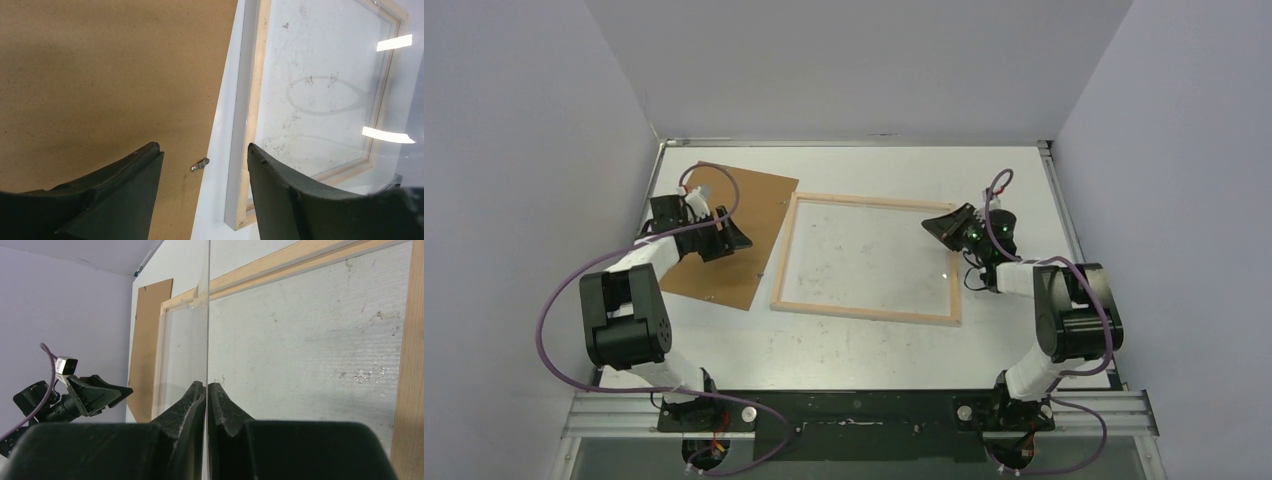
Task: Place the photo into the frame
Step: Place the photo frame item in the photo frame.
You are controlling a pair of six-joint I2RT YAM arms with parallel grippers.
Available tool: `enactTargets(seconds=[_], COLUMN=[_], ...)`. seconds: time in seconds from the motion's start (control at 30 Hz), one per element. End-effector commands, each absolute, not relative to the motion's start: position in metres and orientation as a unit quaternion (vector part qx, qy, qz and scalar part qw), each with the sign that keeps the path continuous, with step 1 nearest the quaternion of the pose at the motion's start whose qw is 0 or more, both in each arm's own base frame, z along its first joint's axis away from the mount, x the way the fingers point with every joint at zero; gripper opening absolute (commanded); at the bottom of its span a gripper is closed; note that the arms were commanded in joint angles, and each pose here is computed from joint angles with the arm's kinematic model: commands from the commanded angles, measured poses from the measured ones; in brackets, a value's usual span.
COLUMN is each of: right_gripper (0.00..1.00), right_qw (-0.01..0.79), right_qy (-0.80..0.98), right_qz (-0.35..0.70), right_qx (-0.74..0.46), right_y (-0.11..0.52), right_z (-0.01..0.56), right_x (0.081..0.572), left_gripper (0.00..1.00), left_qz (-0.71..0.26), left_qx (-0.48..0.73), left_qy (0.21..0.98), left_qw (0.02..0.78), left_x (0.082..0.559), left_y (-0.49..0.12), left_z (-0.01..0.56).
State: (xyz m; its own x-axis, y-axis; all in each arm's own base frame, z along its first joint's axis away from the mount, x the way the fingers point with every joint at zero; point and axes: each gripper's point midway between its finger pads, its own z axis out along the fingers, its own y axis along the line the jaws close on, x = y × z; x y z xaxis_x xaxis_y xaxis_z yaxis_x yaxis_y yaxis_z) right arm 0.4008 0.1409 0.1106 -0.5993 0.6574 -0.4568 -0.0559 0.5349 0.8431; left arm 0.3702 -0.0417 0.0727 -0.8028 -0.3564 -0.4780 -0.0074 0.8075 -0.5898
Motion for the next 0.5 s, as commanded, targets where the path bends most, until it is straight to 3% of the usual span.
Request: enactTargets(seconds=[0.0,0.47], right_gripper=[0.05,0.05], right_qw=[0.438,0.443], right_qy=[0.759,0.762], right_qz=[0.445,0.427], right_qx=[0.185,0.2], right_y=[0.137,0.125], right_z=[0.119,0.107], right_x=[0.41,0.408], left_gripper=[0.61,0.59], left_qz=[-0.286,-0.282], left_qx=[-0.079,-0.071], left_qy=[0.9,0.904], left_qw=[0.32,0.314], left_x=[0.376,0.376], left_y=[-0.042,-0.047], left_z=[0.09,0.087])
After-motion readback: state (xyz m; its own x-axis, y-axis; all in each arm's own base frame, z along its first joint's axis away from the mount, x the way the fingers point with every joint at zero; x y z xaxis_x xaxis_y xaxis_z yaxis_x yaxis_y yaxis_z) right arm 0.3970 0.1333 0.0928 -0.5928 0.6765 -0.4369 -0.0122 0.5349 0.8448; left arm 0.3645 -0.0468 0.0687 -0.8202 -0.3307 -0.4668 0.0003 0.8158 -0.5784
